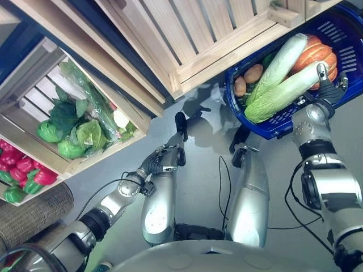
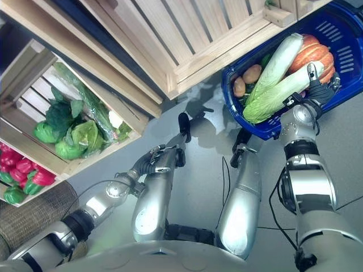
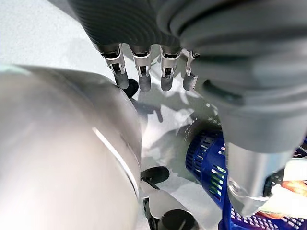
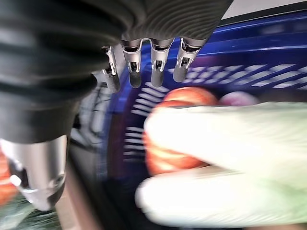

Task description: Pick up fruits and vegetables into the basket

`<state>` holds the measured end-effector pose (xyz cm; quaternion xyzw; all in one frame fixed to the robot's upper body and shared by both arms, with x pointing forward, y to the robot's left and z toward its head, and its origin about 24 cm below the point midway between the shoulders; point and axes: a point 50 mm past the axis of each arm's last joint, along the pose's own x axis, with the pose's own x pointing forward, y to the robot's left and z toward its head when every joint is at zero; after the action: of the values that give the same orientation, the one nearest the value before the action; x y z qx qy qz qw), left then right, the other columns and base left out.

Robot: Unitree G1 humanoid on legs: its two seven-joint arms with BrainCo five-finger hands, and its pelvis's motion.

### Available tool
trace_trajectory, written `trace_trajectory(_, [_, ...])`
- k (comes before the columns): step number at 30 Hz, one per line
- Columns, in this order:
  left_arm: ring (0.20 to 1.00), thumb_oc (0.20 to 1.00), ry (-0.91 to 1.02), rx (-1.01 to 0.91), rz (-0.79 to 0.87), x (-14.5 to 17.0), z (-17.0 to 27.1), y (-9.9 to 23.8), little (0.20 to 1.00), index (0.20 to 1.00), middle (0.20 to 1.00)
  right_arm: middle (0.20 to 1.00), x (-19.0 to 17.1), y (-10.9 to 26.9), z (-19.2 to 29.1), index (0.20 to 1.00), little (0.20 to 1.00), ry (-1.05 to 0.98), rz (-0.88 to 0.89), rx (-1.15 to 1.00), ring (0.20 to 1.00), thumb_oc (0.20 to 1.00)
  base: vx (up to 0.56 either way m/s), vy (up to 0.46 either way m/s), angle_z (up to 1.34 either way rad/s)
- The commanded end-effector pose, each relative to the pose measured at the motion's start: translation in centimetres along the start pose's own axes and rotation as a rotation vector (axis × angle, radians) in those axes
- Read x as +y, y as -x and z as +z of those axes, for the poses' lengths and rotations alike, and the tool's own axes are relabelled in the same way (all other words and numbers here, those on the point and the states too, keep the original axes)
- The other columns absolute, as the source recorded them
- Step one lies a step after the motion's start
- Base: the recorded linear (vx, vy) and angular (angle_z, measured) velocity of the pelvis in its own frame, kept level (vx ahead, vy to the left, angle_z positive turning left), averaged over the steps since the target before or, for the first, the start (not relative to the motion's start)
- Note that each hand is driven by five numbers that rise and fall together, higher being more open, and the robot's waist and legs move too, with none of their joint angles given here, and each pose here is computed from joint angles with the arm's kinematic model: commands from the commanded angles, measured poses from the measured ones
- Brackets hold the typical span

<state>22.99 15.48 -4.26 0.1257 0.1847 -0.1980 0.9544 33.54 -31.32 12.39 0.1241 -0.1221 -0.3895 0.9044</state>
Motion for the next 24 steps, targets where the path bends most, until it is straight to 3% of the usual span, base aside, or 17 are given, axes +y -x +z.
trace_trajectory(1, [1.000,1.000,0.113,0.080,-0.048,-1.8,-2.8,1.8,1.000,1.000,1.000,1.000,-2.5,0.9,1.5,1.000,1.000,-0.005,0.016,-0.191,1.000,1.000,-0.03,0.017,-0.04])
trace_trajectory(7, [1.000,1.000,0.220,0.144,0.015,-0.5,-4.9,2.6,1.000,1.000,1.000,1.000,-2.0,6.6,-0.6,1.000,1.000,0.014,0.231,-0.247,1.000,1.000,0.01,-0.003,-0.12])
trace_trajectory(15, [1.000,1.000,0.294,0.214,0.001,-1.5,-7.5,4.1,1.000,1.000,1.000,1.000,-2.4,12.4,-5.9,1.000,1.000,0.241,0.524,-0.025,1.000,1.000,0.11,0.018,-0.14])
trace_trajectory(20, [1.000,1.000,0.278,0.264,0.014,-1.8,-8.9,4.3,1.000,1.000,1.000,1.000,-3.5,16.3,-11.4,1.000,1.000,0.404,0.754,0.317,1.000,1.000,0.09,0.042,0.02])
trace_trajectory(24, [1.000,1.000,0.293,0.317,-0.036,-1.9,-10.0,4.3,1.000,1.000,1.000,1.000,-6.0,20.2,-16.0,1.000,1.000,0.410,0.853,0.709,1.000,1.000,0.02,0.047,0.07])
